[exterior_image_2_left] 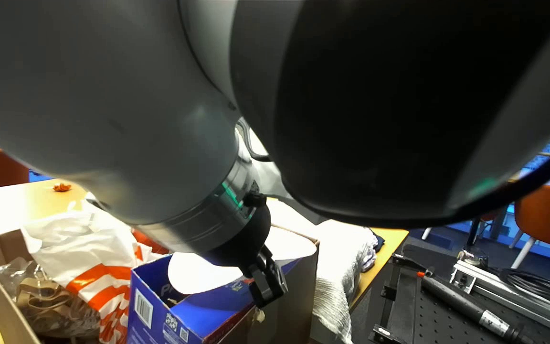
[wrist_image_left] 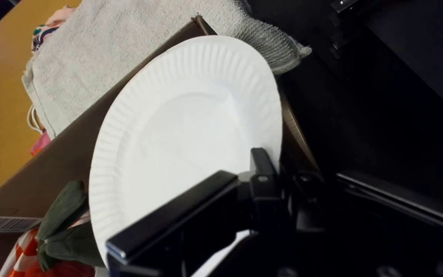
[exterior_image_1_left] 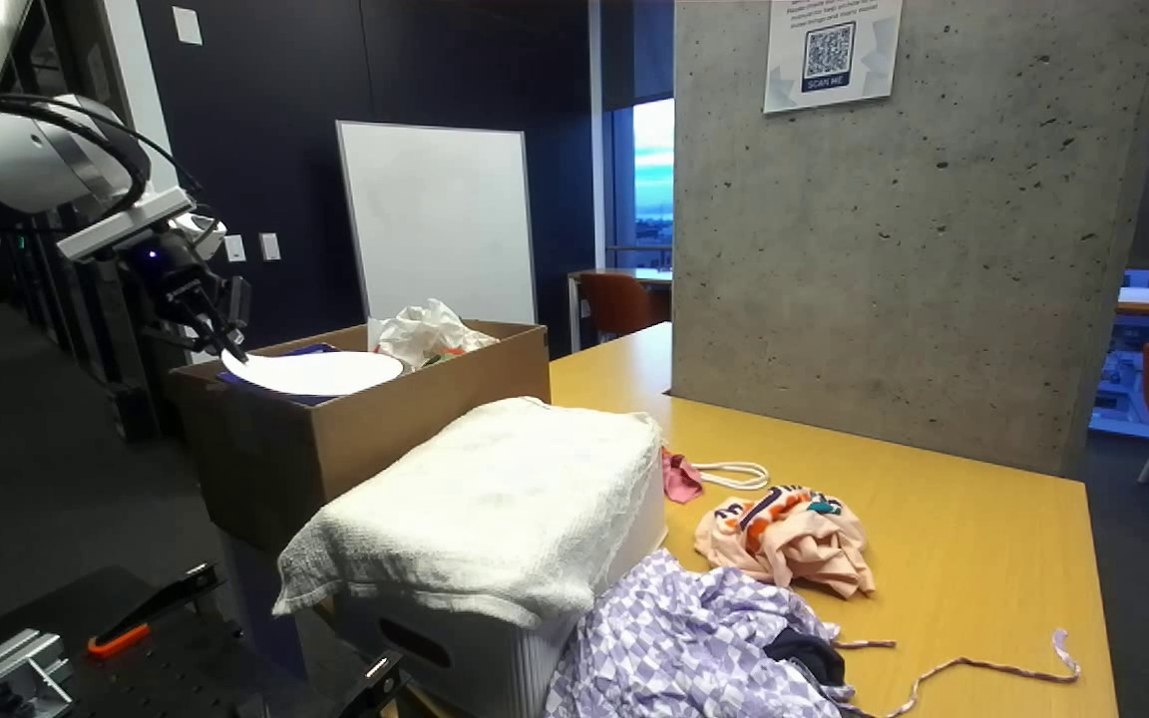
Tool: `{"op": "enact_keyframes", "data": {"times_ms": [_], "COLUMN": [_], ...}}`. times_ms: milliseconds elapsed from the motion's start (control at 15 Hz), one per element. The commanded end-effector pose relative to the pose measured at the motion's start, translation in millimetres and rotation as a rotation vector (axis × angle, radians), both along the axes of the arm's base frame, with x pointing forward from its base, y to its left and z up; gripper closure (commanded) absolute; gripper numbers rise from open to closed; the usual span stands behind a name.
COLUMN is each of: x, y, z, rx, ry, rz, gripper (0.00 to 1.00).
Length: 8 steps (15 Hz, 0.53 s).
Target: Remove the paper plate from the box and place it on top of the white storage container then put the radish on the plate.
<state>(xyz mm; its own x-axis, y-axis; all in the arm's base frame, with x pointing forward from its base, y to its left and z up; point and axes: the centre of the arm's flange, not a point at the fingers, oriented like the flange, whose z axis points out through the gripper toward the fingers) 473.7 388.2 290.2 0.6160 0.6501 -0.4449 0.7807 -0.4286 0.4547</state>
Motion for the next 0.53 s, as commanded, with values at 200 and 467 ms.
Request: {"op": "enact_keyframes", "data": {"times_ms": [200,467], "x": [9,20], "y": [-20,-37], "z": [41,59], "rx": [-0.102,-0.166], "ry": [-0.031,-0.088], "rz": [-0.015,-0.017], "gripper": [1.0,1.0]}}
